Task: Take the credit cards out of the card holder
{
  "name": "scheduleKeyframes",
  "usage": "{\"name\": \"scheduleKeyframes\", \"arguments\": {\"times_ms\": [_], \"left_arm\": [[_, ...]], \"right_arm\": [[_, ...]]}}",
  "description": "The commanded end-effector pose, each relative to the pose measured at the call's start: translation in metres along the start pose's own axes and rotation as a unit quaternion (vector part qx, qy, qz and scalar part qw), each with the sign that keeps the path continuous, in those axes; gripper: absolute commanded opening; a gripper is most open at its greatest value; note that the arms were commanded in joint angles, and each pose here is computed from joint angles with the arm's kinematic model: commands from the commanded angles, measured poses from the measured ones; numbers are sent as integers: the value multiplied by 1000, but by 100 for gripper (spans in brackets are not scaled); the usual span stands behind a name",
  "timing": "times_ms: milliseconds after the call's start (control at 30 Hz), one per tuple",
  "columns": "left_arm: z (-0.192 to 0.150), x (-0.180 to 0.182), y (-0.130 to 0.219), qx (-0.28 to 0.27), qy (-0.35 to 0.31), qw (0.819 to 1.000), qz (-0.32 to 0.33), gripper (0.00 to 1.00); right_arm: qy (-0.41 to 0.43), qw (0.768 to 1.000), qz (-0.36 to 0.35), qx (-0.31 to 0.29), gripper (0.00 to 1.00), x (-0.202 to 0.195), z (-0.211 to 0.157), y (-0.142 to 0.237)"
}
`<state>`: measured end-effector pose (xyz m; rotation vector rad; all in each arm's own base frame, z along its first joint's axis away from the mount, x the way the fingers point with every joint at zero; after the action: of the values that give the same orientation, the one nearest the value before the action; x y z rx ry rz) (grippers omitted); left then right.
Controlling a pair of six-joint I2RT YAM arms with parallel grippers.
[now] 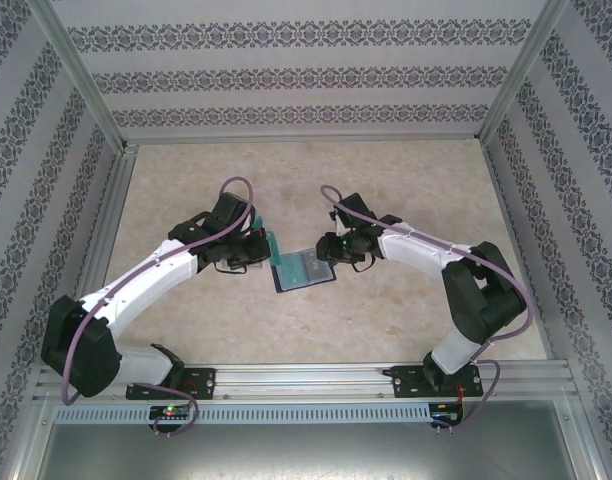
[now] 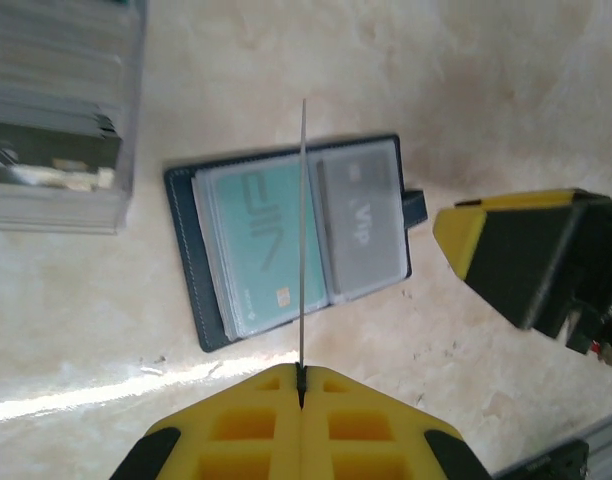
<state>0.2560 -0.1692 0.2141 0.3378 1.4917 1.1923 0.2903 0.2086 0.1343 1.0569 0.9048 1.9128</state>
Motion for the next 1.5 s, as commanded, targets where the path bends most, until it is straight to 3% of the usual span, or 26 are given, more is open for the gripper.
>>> {"name": "scheduleKeyframes", "arguments": {"times_ms": [0,133,233,467,600,700,967,1333,1467], "left_arm": [[13,9,20,-56,39,997,36,0],[27,12,34,-109,98,988,52,0],[37,12,42,-141,156,977,47,0],[54,9,44,-190,315,928,69,0],[61,7,39,-200,386,896,96,0],[61,9,33,-204,453,861,109,0],[63,17,16,-222,546,801,107,0],[69,13,-15,-207,610,761,75,0],[76,6,-22,-208,611,761,65,0]], "right_arm": [[9,999,0,-33,53,3,16,21],[11,998,4,-55,67,5,24,36],[11,997,9,-71,71,5,30,46],[5,995,10,-100,98,2,38,65],[1,994,4,-111,98,-1,40,71],[-2,993,-1,-115,98,-4,40,74],[-7,993,-3,-114,98,-8,39,72],[-11,994,-3,-107,98,-13,37,69],[-11,995,-3,-103,98,-15,34,68]]}}
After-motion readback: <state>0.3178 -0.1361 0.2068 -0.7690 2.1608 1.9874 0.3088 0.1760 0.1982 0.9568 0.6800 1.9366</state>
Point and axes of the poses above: each hand's point on the last joint's axis, 136 mm out from that joint toward the fingers, its own y axis back along the fingers, its own x axis along the line the jaws close on, z = x × y, the point moved 7 cm from there along y, back along the fingers, and after that the axes turned 15 degrees about y, right-handed, at the moved point
